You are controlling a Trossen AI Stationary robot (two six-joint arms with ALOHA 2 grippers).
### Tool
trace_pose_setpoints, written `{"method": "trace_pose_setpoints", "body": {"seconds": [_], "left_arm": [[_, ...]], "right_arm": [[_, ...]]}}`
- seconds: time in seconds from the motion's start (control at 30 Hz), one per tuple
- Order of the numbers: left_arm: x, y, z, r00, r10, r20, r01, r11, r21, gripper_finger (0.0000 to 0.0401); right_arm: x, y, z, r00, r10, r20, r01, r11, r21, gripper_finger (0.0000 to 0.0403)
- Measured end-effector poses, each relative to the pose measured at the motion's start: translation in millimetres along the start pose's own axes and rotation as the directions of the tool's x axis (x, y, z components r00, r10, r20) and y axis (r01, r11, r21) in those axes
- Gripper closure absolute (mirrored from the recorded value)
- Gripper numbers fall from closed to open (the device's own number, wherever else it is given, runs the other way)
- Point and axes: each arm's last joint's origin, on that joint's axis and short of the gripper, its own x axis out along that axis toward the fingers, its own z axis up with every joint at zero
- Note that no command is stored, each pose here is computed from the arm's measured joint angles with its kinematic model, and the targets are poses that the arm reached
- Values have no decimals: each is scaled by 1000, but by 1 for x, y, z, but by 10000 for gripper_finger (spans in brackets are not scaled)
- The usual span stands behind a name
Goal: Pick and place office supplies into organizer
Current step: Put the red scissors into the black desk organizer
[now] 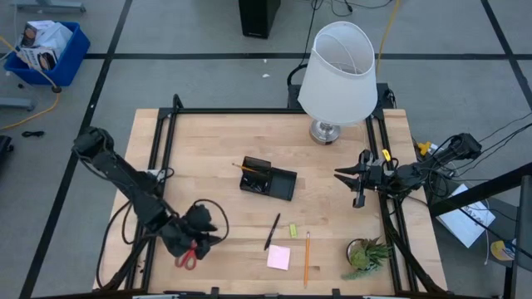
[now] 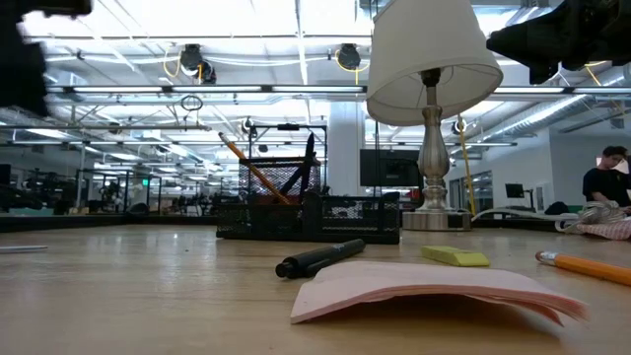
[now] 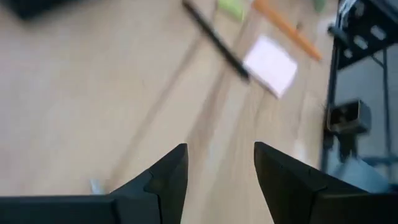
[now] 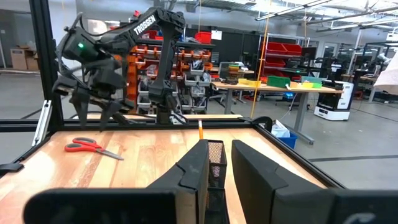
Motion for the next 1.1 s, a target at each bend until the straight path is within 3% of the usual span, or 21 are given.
{"method": "trace_pose_setpoints", "body": {"seconds": [0.2, 0.4, 0.53, 0.73, 0.83, 0.93, 1.0, 1.1], "left_arm": [[-8, 4, -12, 967, 50, -248, -97, 979, -181, 215], [-16, 13, -31, 887, 144, -439, -274, 929, -248, 215], [-16, 12, -42, 846, 154, -510, -337, 896, -290, 215], [-15, 1, -58, 757, 237, -608, -472, 843, -258, 215], [-11, -1, -66, 692, 337, -639, -577, 790, -208, 215], [-6, -4, -71, 659, 386, -646, -637, 743, -205, 215], [-4, -12, -72, 652, 374, -660, -633, 748, -201, 215], [-2, -27, -68, 682, 350, -642, -591, 781, -202, 215]], "right_arm": [[0, 0, 0, 1000, 0, 0, 0, 1000, 0, 337], [0, 0, 0, 1000, 0, 0, 0, 1000, 0, 337], [0, 0, 0, 1000, 0, 0, 0, 1000, 0, 337], [0, 0, 0, 1000, 0, 0, 0, 1000, 0, 337], [0, 0, 0, 1000, 0, 0, 0, 1000, 0, 336], [0, 0, 0, 1000, 0, 0, 0, 1000, 0, 337], [0, 0, 0, 1000, 0, 0, 0, 1000, 0, 336], [0, 0, 0, 1000, 0, 0, 0, 1000, 0, 337]]}}
